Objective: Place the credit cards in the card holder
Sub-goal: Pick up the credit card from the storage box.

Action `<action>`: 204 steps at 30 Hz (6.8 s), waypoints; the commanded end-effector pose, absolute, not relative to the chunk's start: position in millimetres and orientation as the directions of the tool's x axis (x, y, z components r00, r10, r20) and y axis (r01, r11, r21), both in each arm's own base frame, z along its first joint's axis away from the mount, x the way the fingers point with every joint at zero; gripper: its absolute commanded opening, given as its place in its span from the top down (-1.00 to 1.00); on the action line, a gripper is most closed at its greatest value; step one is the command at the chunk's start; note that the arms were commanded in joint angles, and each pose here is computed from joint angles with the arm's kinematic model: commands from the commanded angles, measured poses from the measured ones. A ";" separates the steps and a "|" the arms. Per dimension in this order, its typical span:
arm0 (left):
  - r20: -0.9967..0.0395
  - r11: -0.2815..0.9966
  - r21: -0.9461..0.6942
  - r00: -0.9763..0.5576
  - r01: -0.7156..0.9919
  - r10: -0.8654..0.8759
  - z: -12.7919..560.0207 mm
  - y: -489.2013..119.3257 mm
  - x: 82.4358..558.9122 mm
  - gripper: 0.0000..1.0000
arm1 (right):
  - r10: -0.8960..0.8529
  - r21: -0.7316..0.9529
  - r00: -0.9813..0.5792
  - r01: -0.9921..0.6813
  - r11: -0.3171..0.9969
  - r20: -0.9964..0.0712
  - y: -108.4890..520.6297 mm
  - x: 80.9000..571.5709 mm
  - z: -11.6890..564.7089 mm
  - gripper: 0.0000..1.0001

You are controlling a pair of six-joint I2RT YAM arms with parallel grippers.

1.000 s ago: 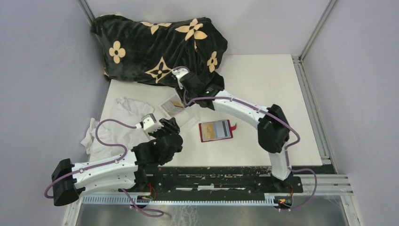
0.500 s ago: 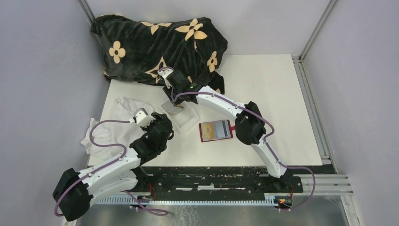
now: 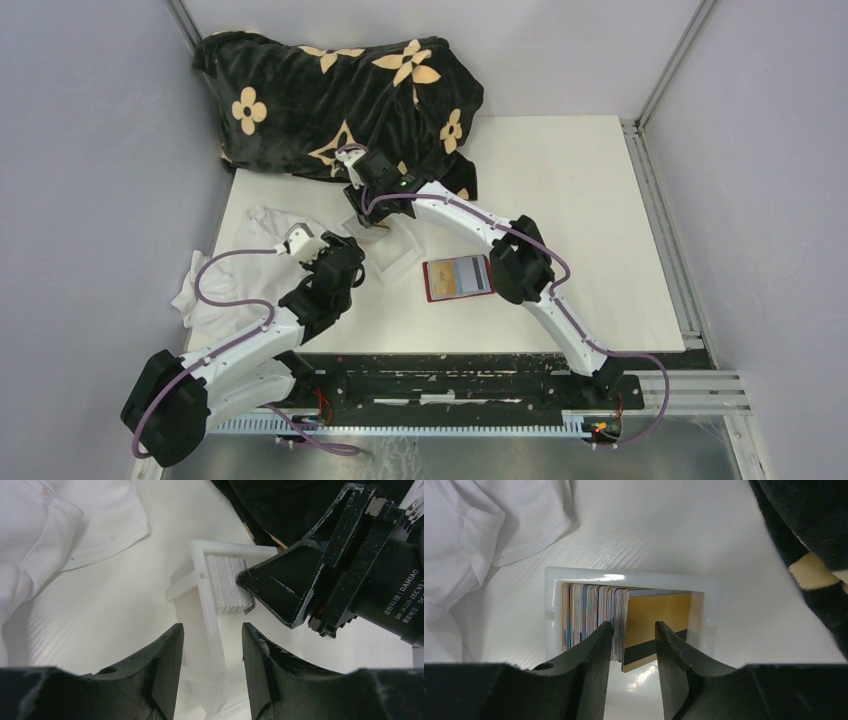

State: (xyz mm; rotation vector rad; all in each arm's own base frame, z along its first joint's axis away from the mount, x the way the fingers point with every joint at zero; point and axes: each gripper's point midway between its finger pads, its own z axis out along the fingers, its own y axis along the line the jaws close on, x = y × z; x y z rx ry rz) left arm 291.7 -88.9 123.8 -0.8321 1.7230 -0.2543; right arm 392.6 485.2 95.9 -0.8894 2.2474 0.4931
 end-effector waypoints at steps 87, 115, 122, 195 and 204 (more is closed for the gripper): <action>-0.709 0.729 -0.601 -0.201 -0.327 -0.675 99.8 -98.8 337.3 -0.11 | -0.262 0.313 -0.667 -0.613 0.726 -0.698 476.9 383.0 164.8 0.98; -0.688 0.704 -0.710 -0.229 0.020 -0.688 182.4 -139.7 324.3 -0.17 | -0.248 0.281 -0.596 -0.653 0.703 -0.764 399.2 312.5 227.2 0.98; -0.683 0.638 -0.728 -0.344 0.250 -0.644 193.9 -180.7 305.1 -0.17 | -0.236 0.354 -0.636 -0.656 0.667 -0.735 356.5 256.0 223.1 0.98; -0.630 0.355 -0.776 -0.615 0.521 -0.474 167.4 -301.7 227.6 0.94 | 0.048 0.523 -0.731 -0.440 0.730 -0.681 254.4 246.9 172.0 0.23; -0.479 0.314 -0.876 -0.596 0.365 -0.645 167.4 -314.6 239.8 0.94 | 0.131 0.572 -0.728 -0.400 0.716 -0.673 256.6 250.5 154.3 0.22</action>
